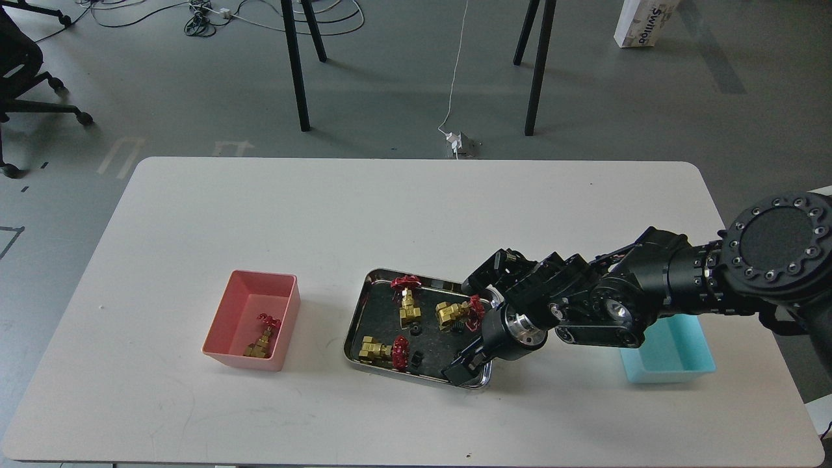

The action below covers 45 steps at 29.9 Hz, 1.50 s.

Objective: Place valve in pink box and gear in blue box

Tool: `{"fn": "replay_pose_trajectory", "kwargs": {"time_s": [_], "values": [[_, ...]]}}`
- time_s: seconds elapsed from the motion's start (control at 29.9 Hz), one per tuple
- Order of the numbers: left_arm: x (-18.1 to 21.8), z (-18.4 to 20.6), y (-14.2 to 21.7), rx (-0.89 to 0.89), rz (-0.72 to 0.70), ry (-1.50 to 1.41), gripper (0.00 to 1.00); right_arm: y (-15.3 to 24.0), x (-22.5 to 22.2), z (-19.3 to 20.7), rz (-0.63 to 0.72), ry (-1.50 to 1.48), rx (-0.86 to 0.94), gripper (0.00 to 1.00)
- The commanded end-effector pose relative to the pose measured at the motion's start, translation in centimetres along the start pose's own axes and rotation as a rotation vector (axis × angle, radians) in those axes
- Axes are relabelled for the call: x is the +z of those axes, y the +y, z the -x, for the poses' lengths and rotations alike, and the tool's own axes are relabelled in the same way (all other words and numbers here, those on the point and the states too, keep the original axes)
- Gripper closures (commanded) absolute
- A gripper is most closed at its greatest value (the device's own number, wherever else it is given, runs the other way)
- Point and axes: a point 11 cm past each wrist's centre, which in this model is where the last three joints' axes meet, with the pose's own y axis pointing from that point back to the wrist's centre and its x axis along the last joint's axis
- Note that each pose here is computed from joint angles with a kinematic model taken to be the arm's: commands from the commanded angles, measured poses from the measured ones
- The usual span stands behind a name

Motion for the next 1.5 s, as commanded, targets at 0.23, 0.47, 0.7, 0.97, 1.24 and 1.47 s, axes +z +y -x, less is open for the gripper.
{"fn": "replay_pose_trajectory", "kwargs": {"time_s": [0.23,0.47,0.7,0.97,1.24,1.47], "values": [[0.5,-0.3,-0.1,0.006,0.016,0.033,0.06,0.6,0.3,-0.9,0.025,0.048,0.011,0.18],[0.5,-0.3,-0.1,0.005,0.017,0.036,0.06,0.6,0.5,-0.9,0.037,0.072,0.015,0.19],[0.5,-0.5,0.0,0.009,0.018,0.036,0.06,0.5,0.5,-1.2,0.04,0.102,0.041,0.26],[0.5,-0.5,-0.1,0.009,0.018,0.037,0.06,0.3,0.5,-0.8,0.04,0.121,0.03,0.3],[0.5,-0.5,0.0,0.011,0.018,0.038,0.06,0.3,0.5,-0.8,0.037,0.121,0.029,0.37],[0.7,-0.8,0.0,0.021,0.023,0.043,0.06,0.3,0.5,-0.8,0.037,0.121,0.029,0.44]]}}
